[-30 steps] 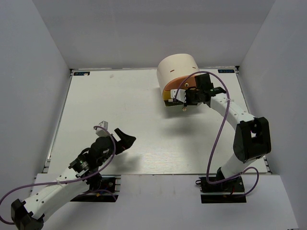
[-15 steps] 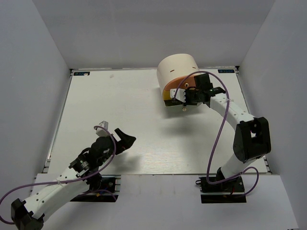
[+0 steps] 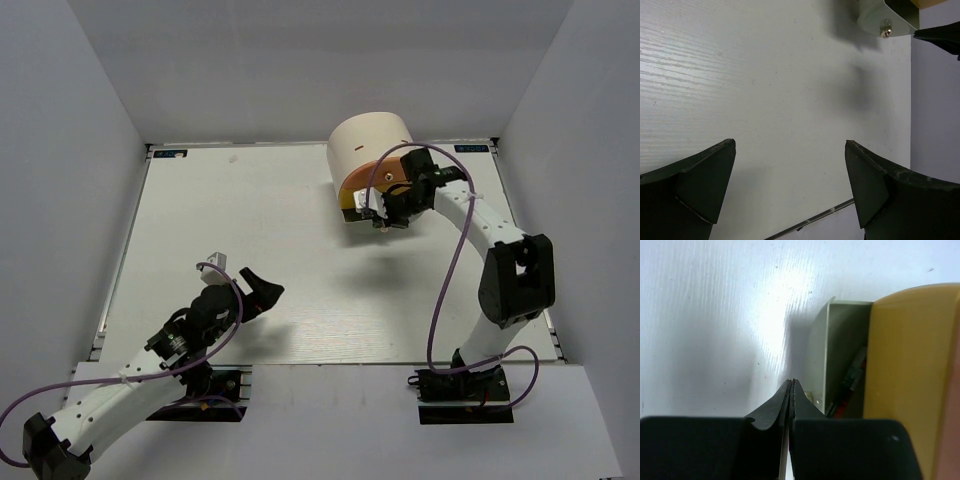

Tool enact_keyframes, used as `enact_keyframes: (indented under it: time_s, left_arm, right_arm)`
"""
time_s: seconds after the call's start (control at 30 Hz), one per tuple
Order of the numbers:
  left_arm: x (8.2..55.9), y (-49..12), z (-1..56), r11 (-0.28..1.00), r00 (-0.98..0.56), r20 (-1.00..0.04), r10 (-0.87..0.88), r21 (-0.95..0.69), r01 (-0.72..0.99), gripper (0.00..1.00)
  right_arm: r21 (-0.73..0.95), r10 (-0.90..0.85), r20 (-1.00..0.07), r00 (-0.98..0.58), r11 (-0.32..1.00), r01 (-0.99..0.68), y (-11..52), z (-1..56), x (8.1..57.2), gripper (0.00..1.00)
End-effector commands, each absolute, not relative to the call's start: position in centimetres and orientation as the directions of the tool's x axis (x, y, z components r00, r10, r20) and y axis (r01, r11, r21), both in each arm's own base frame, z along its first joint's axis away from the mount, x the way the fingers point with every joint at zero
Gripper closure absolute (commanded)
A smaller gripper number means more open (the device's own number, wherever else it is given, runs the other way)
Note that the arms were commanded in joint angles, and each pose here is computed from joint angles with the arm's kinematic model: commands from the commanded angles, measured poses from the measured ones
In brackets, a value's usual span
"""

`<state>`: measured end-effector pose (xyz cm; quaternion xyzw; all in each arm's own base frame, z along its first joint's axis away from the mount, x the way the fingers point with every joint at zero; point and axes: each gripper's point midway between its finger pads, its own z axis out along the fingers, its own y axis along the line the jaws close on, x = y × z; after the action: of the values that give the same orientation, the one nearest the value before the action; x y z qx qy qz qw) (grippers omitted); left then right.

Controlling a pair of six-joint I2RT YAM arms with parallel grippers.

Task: Sort the stationery into containers
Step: Close the drawer in the storage box.

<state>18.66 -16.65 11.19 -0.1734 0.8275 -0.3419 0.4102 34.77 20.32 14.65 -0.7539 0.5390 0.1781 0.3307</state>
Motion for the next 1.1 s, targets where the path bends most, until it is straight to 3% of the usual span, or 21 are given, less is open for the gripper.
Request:
enact_keyframes:
  time_s: [0.0,0.27,0.57,1.07]
  left_arm:
    - [18.9,-16.6,11.4,0.703,-0.591,-0.567,-0.574,-0.711,-0.001,0.0]
    - [18.8,-16.5,11.2,0.708,-0.595,-0.567,-0.57,-0.707,-0.005,0.0]
    - [18.8,-16.3,11.2,0.71,-0.589,-0.57,-0.573,-0.704,-0.009,0.0]
    - [18.9,-16.4,11.2,0.71,-0.589,-0.57,-0.573,-0.704,-0.009,0.0]
  right_arm:
    - [-0.254,-0.694,-0.64,0.33,-0.215,-0.943,20.5,12.7,34.3,1.0]
    - [-0.307,-0.763,-0.59,0.262,-0.088,-0.948,20.3,10.6,37.5,1.0]
    - [-0.513,-0.816,-0.541,0.204,0.128,-0.849,19.0,10.6,41.8,1.0]
    - [-0.655,-0.817,-0.525,0.238,0.21,-0.726,19.2,13.0,45.0,1.0]
